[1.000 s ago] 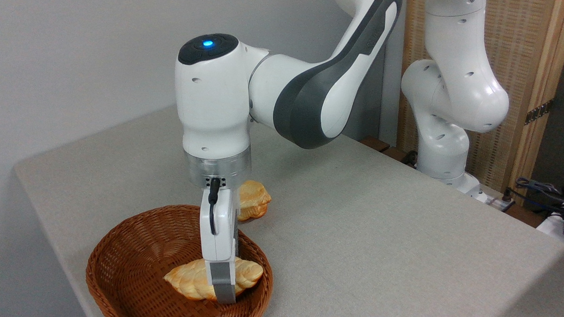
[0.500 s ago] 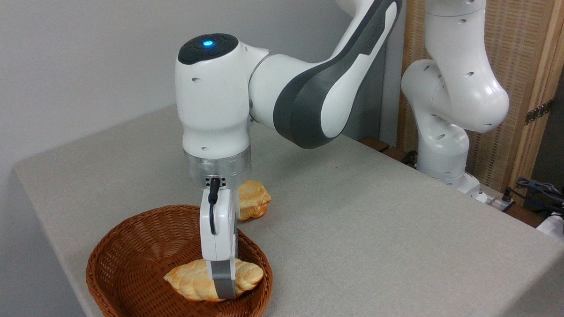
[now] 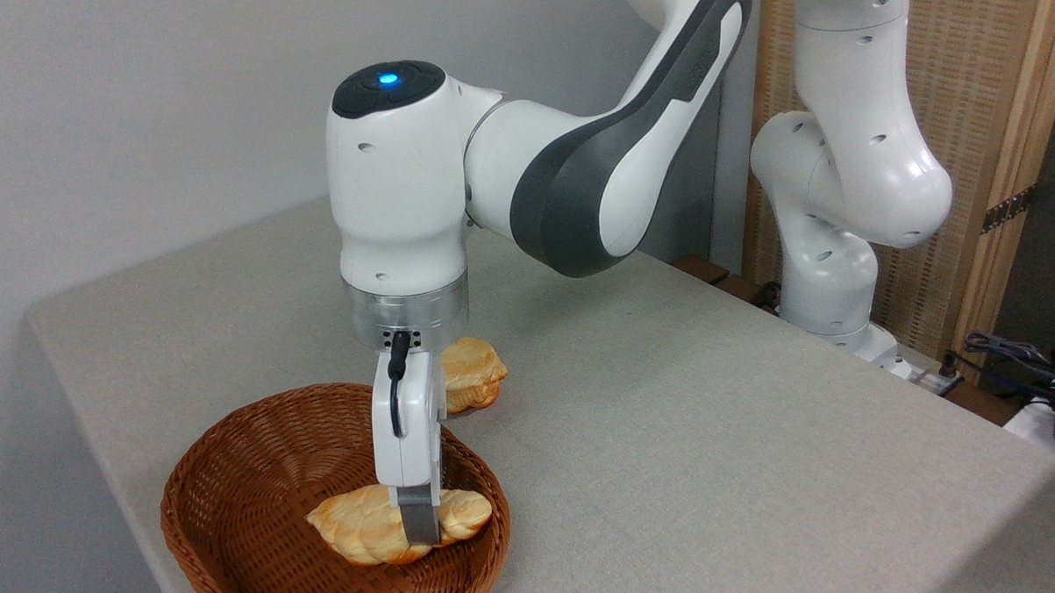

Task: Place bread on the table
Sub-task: 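Lift the braided loaf out of the basket and carry it beside the bun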

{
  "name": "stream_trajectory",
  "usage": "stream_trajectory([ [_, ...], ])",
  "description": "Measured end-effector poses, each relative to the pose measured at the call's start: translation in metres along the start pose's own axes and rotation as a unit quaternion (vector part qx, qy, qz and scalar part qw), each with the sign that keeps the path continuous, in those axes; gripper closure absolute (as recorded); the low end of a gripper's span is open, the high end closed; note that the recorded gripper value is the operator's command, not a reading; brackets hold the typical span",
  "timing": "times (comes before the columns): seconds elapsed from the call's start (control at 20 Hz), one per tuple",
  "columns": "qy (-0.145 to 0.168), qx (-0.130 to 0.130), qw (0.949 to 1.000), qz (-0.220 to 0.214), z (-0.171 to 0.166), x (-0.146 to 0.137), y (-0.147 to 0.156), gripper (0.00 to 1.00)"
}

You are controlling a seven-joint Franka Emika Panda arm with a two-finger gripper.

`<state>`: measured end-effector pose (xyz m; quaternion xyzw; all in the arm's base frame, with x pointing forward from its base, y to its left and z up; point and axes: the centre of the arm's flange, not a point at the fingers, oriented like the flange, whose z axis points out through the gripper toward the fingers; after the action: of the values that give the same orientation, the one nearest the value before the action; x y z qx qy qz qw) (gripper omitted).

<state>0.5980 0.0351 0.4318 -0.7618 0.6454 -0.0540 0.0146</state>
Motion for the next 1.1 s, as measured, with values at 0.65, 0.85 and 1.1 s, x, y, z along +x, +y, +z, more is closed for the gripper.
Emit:
stream_trajectory([
  [0.65,0.043,0.024,0.9981,-0.038,-0.069,0.005,0.013,0.56],
  [0.85,0.050,-0.008,0.9982,-0.034,-0.092,0.004,0.032,0.56],
  [1.1,0.054,-0.059,0.9964,-0.027,-0.110,0.003,0.057,0.51],
])
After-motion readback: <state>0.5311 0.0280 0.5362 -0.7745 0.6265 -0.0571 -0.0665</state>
